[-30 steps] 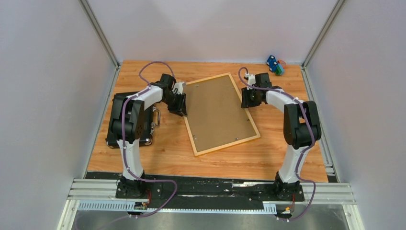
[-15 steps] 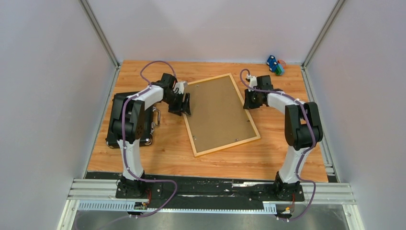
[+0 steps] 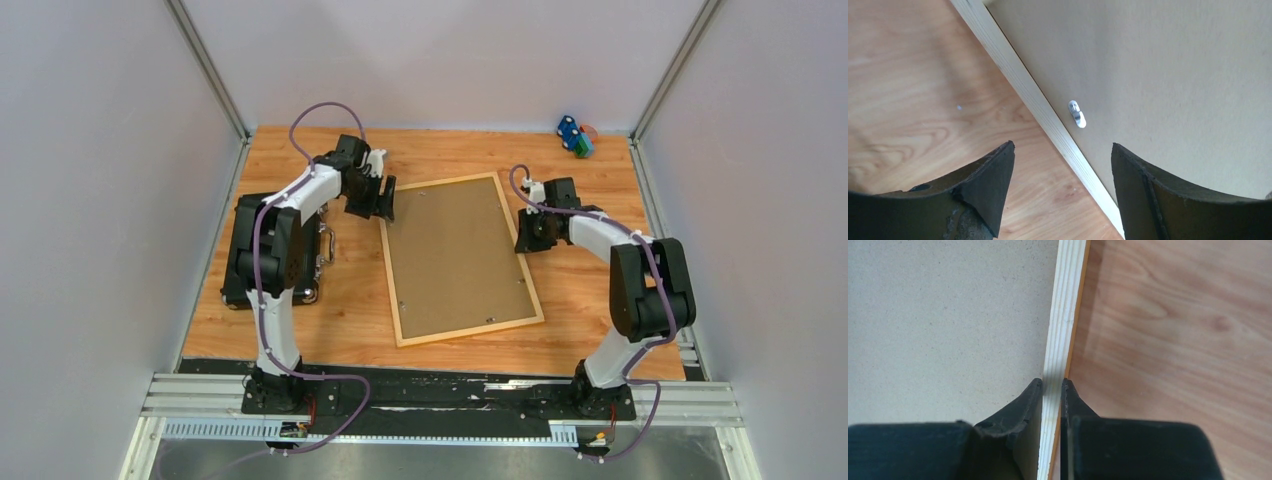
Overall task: Put the photo into the frame
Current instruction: Install the photo frame at the center of the board.
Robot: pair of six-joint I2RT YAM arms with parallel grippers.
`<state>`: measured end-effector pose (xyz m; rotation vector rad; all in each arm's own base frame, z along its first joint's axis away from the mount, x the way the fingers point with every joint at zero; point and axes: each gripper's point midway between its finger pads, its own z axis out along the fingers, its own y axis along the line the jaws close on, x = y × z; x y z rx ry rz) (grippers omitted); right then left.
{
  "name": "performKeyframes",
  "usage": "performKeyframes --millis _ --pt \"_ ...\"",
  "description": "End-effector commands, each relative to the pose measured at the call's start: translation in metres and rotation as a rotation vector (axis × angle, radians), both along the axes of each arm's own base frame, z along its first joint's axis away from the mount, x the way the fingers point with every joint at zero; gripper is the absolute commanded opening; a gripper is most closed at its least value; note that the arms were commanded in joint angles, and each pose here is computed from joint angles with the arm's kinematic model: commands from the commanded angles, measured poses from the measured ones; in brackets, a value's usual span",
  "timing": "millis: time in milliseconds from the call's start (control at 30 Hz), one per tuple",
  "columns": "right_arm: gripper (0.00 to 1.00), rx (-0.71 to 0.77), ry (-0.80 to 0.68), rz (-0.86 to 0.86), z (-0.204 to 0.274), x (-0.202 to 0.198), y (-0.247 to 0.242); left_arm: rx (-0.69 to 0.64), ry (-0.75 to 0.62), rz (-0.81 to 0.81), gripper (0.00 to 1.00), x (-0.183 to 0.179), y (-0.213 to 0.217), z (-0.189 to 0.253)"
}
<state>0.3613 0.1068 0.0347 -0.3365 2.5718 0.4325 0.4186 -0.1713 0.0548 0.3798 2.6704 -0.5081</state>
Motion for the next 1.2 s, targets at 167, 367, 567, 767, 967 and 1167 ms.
performKeyframes --millis 167,367,567,767,967,1167 --pt "0.02 0.067 -0.027 0.026 0.026 -0.011 0.009 0.038 -0.020 0.012 0.72 0.026 0.002 -0.001" --pt "0.02 0.073 -0.013 0.029 0.021 -0.012 0.010 0.036 -0.006 0.018 0.72 0.021 -0.001 -0.006" --pt "0.02 0.075 -0.013 0.030 0.020 -0.011 0.010 0.033 -0.005 0.009 0.73 0.015 -0.012 -0.007" --pt "0.02 0.075 -0.013 0.028 0.020 -0.011 0.009 0.077 -0.005 0.009 0.69 0.013 -0.016 -0.014" --pt "0.03 0.079 -0.008 0.025 0.019 -0.012 0.007 0.099 -0.010 0.019 0.61 0.014 -0.013 -0.016" --pt "0.03 0.082 -0.004 0.024 0.017 -0.011 0.006 0.106 -0.010 0.023 0.56 0.013 -0.011 -0.019"
